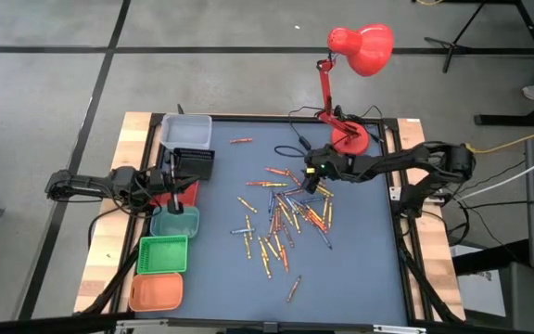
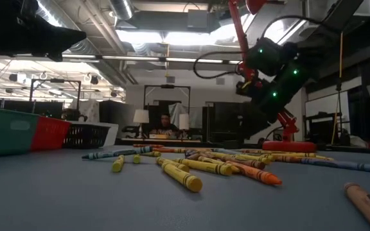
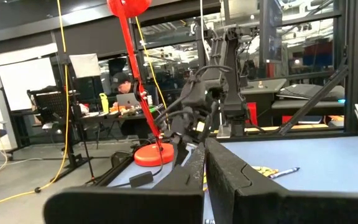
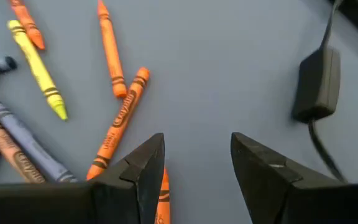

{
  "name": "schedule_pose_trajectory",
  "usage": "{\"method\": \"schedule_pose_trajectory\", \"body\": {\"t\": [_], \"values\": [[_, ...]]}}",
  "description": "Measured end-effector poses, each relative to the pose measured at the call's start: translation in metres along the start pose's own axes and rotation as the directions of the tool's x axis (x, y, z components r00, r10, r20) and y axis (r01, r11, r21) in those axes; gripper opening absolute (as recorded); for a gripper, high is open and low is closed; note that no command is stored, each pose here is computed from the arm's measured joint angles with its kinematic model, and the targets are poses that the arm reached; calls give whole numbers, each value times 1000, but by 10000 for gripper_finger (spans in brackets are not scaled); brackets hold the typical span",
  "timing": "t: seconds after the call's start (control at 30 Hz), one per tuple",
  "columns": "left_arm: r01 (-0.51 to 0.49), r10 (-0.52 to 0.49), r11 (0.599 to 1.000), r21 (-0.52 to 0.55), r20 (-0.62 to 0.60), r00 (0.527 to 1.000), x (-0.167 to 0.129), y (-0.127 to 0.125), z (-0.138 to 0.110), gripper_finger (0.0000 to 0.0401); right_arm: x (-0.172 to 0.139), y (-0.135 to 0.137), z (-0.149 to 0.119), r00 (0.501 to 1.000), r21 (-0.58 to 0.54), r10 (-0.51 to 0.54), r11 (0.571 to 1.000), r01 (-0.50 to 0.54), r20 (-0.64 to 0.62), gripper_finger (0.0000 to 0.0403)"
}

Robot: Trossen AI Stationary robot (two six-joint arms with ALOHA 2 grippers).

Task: Sort crayons
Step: Put the orange crayon into the transparent bin

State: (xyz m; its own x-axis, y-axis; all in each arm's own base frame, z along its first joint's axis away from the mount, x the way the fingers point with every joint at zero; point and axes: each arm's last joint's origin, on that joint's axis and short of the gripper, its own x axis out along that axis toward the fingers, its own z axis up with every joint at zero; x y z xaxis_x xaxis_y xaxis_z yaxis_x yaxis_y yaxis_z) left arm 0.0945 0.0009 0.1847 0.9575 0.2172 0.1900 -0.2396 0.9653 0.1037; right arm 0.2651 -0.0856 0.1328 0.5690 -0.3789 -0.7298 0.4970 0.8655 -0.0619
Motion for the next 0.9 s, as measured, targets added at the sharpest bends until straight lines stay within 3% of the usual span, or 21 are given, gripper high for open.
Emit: {"method": "schedule_pose_trajectory", "body": {"t": [0.27,0.67,0.9], "values": [[0,0,1000,0,0,1000,0,0,0,0,7,-2,-7,994,15,87,996,-86,-68,183],[0,0,1000,1,0,1000,0,0,0,0,6,-2,-14,987,7,78,997,-78,-143,182],[0,0,1000,1,0,1000,0,0,0,0,6,-2,-14,986,7,85,996,-84,-144,137]]}}
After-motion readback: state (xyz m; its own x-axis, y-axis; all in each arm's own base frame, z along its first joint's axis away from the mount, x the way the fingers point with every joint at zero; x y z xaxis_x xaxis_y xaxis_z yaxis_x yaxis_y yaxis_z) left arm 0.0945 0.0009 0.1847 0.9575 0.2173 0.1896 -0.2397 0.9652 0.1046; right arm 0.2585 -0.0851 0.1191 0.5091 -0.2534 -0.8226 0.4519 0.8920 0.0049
